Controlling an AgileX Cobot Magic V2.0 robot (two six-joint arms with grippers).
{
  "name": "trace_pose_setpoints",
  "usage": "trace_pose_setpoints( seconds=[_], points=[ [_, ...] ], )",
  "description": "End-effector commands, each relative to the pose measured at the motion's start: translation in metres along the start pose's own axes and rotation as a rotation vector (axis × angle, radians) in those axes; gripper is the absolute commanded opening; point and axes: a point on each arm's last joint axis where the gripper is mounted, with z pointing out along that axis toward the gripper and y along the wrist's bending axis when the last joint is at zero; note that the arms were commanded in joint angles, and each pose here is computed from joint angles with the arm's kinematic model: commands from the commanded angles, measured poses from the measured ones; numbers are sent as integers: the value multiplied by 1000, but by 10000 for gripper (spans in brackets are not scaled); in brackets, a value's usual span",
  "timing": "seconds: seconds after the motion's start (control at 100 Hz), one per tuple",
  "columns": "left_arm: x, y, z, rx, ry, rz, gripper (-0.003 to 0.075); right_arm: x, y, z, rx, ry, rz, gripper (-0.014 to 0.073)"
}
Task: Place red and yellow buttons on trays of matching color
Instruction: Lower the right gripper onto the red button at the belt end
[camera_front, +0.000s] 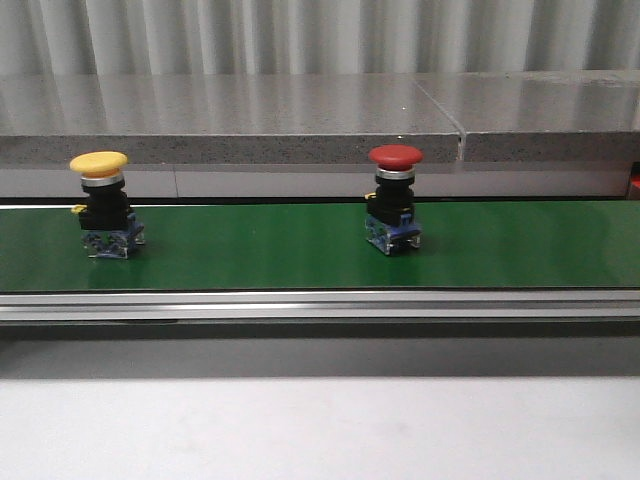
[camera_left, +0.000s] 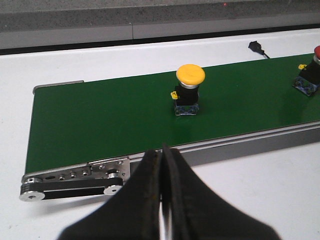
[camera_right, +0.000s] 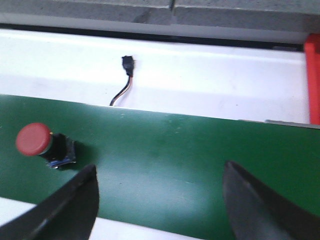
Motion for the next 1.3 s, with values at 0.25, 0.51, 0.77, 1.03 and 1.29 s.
trace_pose_setpoints(
  seconds=[0.25,0.51,0.77,1.03,1.29],
  points=[
    [-13,-2,-4,16,-83,-10,-20,-31,44,40,-143,162,-136,530],
    [-13,-2,-4,16,-83,-10,-20,-37,71,81,-215,360,-265,530],
    [-13,-2,-4,16,-83,-10,-20,-36,76,120,-227,460,-282,530],
    [-13,-2,-4,16,-83,-10,-20,-29,75,148,-220,485,-276,512],
    [-13,-2,-4,16,-83,-10,-20,-30,75,150,-218,479,-274,195]
  ],
)
